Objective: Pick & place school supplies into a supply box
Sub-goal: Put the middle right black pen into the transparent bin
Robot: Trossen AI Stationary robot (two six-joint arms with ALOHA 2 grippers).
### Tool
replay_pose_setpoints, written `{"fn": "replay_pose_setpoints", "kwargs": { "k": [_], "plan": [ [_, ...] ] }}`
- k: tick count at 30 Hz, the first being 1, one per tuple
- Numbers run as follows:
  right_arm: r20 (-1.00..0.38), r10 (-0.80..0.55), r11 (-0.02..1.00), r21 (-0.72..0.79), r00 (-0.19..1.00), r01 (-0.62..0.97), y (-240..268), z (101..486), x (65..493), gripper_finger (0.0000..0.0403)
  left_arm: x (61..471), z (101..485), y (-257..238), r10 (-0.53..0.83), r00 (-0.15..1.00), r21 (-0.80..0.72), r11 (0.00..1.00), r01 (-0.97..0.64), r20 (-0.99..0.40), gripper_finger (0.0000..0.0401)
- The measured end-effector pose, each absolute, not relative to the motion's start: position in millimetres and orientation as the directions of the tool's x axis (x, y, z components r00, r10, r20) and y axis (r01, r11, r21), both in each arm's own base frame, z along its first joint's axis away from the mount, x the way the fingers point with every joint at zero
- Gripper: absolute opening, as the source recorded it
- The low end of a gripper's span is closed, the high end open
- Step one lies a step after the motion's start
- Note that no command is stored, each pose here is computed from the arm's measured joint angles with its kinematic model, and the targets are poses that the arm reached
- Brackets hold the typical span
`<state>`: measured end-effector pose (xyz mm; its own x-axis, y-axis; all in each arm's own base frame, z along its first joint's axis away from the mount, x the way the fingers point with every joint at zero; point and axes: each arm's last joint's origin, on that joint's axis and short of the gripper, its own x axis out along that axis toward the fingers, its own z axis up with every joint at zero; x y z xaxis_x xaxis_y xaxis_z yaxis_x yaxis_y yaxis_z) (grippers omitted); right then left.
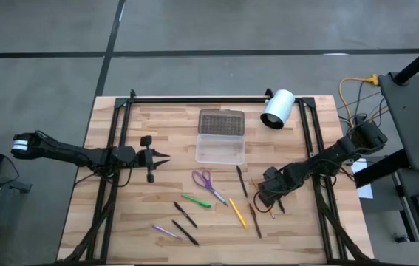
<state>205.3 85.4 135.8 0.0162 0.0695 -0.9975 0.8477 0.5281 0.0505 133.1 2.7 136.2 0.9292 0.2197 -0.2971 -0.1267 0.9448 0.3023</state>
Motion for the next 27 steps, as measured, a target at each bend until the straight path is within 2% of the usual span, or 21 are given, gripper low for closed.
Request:
{"fn": "replay_pose_setpoints", "kwargs": {
  "k": [6,14,21,27],
  "plan": [
    [-0.998,0.067,0.533,0.047,0.013,0.845,85.3,136.0,205.0,0.0020,133.1,136.2,2.7,0.220,0.929,0.302,0.945,-0.127,-0.297,0.0052],
    [-0.999,0.054,0.565,0.026,-0.006,0.824,85.4,139.1,205.9,0.0016,133.1,136.2,2.7,0.220,0.929,0.302,0.945,-0.127,-0.297,0.0052],
    [-0.992,-0.121,0.602,-0.093,-0.024,0.793,81.3,161.7,211.8,0.0015,133.1,136.2,2.7,0.220,0.929,0.302,0.945,-0.127,-0.297,0.0052],
    [-0.957,-0.276,0.671,-0.123,0.093,0.731,81.1,184.6,226.8,0.0014,133.1,136.2,2.7,0.220,0.929,0.302,0.945,-0.127,-0.297,0.0052]
  ]
}}
